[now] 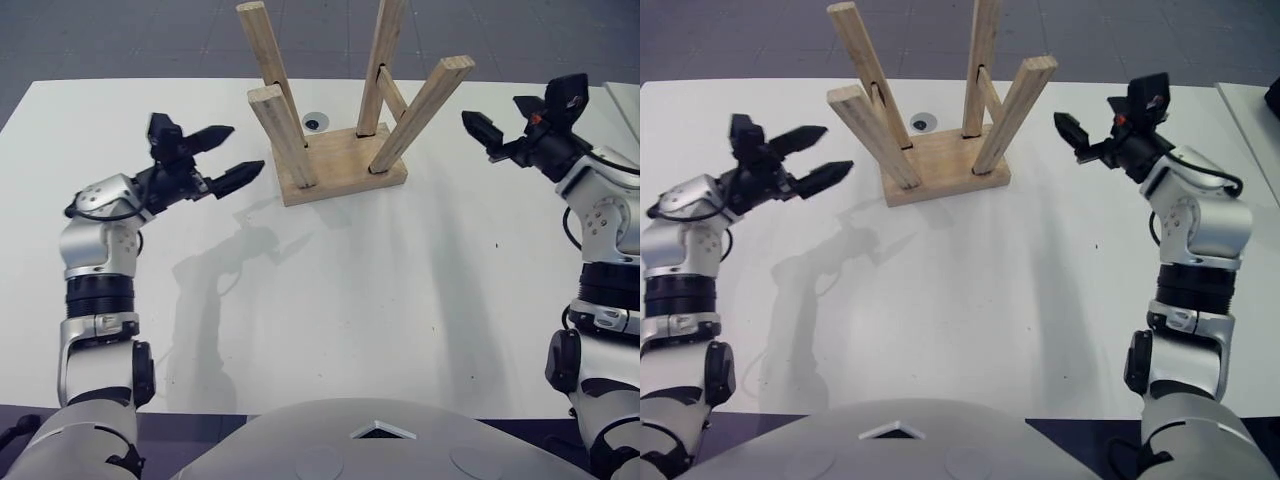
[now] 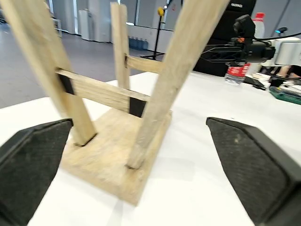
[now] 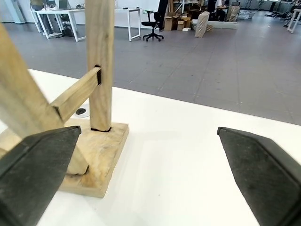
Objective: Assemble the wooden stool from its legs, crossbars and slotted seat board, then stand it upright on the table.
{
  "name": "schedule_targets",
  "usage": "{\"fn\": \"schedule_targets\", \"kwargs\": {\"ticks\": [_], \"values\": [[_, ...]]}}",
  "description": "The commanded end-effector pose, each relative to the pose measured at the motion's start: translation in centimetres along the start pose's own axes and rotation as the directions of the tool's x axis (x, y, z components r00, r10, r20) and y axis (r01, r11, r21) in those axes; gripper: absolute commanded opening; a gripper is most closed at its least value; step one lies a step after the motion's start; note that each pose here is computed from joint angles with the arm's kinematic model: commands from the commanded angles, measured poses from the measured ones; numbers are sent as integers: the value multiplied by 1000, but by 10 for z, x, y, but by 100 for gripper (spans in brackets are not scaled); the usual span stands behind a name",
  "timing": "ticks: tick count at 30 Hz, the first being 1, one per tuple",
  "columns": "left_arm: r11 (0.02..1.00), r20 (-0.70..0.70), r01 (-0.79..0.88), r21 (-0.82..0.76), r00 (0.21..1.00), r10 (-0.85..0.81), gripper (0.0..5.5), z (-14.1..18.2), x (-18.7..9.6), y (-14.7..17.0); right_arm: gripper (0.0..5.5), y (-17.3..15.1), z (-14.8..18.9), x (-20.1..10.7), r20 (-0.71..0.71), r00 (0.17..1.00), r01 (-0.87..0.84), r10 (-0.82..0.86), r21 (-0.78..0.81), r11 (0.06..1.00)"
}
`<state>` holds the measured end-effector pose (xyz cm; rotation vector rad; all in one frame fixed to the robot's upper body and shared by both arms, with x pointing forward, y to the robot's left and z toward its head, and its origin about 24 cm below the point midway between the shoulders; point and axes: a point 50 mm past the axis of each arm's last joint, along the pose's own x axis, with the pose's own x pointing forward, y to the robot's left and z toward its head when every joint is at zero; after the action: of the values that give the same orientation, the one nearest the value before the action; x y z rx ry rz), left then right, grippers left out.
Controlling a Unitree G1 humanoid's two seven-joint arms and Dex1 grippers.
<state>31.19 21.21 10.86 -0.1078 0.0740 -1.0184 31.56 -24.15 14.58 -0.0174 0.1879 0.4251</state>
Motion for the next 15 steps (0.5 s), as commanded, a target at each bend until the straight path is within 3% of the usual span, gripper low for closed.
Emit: {"fn": "schedule_targets", "kwargs": {"ticks": [1,15], "values": [[999,-58,34,2,998,-34,434,-13,17,3,540,16,-12,3,-29,998,-50,50,-1,999],[993,-94,113,-39,989,-116,210,-22,46,9,540,28,-23,6,-70,993,-91,91,-4,996]]}}
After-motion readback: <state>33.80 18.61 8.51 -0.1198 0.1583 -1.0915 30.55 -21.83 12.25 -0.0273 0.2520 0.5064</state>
